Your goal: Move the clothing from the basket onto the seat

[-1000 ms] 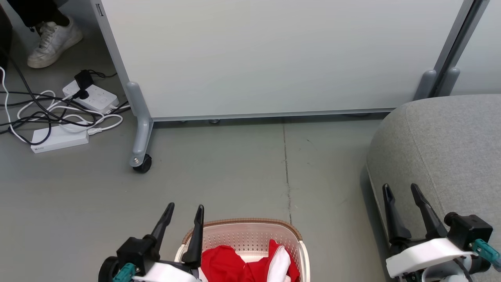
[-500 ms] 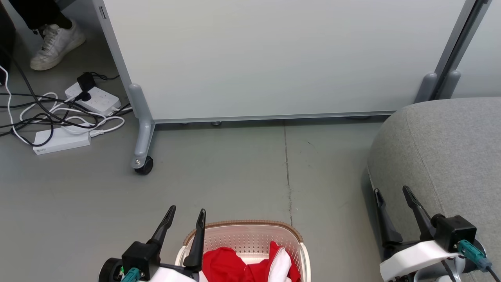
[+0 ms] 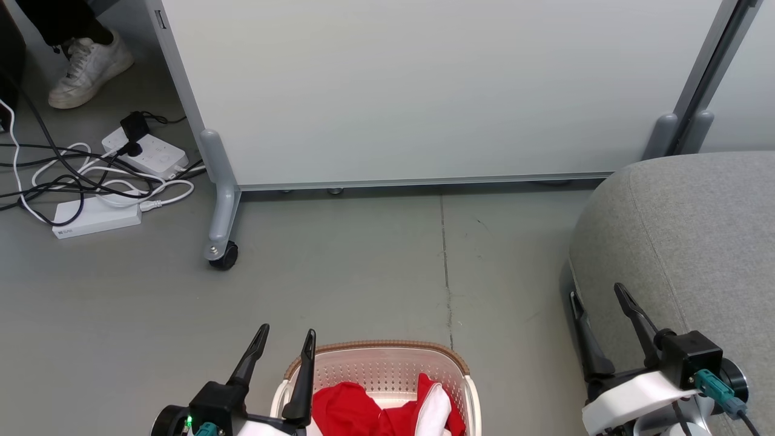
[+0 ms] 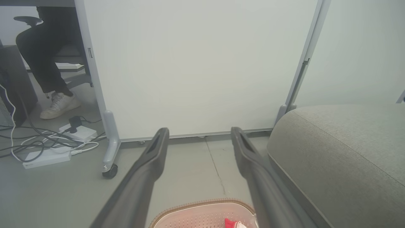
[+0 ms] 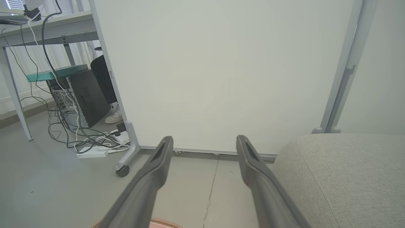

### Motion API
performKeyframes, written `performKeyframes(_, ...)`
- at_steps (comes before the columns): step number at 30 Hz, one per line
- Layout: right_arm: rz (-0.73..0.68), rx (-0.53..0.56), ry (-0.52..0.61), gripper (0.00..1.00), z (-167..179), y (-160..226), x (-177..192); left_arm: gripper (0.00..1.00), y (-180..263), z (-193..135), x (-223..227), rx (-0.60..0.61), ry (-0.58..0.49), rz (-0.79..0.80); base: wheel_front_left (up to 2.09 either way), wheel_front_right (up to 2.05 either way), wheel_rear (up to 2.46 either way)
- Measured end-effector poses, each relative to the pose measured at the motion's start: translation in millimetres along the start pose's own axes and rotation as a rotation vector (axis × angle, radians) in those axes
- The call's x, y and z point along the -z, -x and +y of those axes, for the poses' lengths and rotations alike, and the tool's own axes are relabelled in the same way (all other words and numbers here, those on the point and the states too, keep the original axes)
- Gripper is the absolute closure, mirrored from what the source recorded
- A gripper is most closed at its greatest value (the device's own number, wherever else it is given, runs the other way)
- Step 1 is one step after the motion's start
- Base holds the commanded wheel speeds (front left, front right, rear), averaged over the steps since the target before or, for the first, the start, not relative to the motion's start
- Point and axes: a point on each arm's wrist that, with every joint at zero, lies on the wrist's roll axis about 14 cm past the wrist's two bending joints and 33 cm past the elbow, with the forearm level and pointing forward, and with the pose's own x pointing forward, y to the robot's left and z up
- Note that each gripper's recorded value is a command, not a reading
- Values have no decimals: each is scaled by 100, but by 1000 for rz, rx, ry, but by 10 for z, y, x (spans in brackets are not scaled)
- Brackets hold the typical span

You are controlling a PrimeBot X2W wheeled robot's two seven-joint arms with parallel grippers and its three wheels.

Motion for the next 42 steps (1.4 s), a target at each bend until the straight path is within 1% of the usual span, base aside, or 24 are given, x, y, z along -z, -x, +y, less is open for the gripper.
performKeyframes(26,8,9,-5,0,-29,4,29,0,2,-57,92,22,8,30,0,0,0)
performKeyframes(34,52,32,1,0,-125,-21,188,0,-35,-94,362,41,13,117,0,0,0)
performKeyframes(39,82,36,22,0,-197,-180,313,0,-214,-75,626,56,-6,199,0,0,0)
performKeyframes(42,101,47,36,0,-276,-295,408,0,-344,-109,847,90,-22,262,0,0,0)
